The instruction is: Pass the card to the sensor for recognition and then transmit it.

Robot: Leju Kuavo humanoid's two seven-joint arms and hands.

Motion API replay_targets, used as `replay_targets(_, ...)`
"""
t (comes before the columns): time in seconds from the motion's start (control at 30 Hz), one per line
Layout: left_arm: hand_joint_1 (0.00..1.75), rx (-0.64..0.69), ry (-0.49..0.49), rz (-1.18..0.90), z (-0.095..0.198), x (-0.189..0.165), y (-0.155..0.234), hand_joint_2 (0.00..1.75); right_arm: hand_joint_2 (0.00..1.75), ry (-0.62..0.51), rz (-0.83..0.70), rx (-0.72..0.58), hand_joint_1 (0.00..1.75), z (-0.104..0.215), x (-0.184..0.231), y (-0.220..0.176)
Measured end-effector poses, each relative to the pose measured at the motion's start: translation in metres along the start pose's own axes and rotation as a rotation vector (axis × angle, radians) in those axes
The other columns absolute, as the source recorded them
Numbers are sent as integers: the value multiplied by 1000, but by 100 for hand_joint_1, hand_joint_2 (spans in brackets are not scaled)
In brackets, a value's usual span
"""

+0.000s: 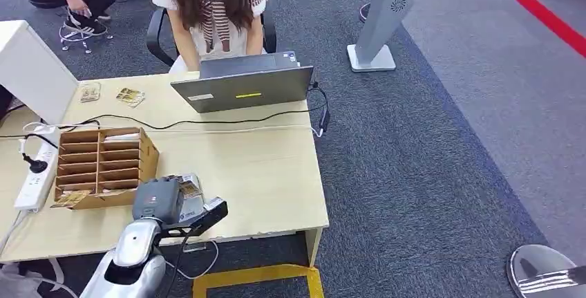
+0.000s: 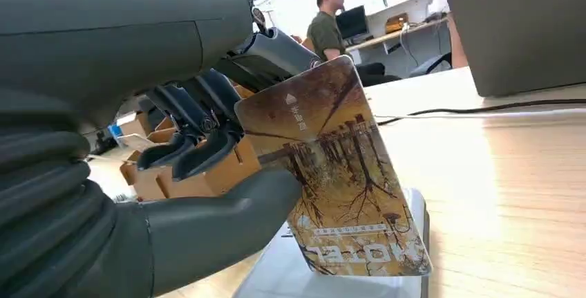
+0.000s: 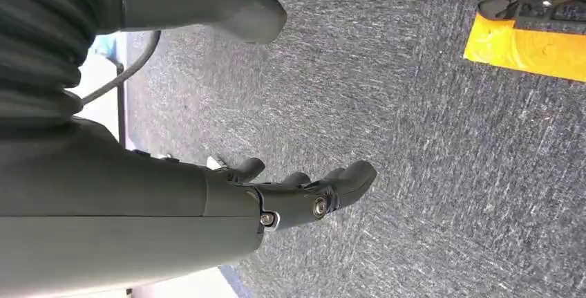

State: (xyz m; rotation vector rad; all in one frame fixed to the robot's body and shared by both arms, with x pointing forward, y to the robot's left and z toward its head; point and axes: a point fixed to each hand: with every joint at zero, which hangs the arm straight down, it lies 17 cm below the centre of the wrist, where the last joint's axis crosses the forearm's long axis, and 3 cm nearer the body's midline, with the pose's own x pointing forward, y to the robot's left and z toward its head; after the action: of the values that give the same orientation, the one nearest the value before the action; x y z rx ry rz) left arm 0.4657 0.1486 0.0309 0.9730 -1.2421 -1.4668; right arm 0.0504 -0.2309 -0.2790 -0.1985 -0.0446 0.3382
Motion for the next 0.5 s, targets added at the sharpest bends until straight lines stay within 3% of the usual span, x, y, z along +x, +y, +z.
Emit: replay_targets(0.5,175,-7,20,-17,-3,-3,-1,175,175,-4,1,23,0,0,0,4)
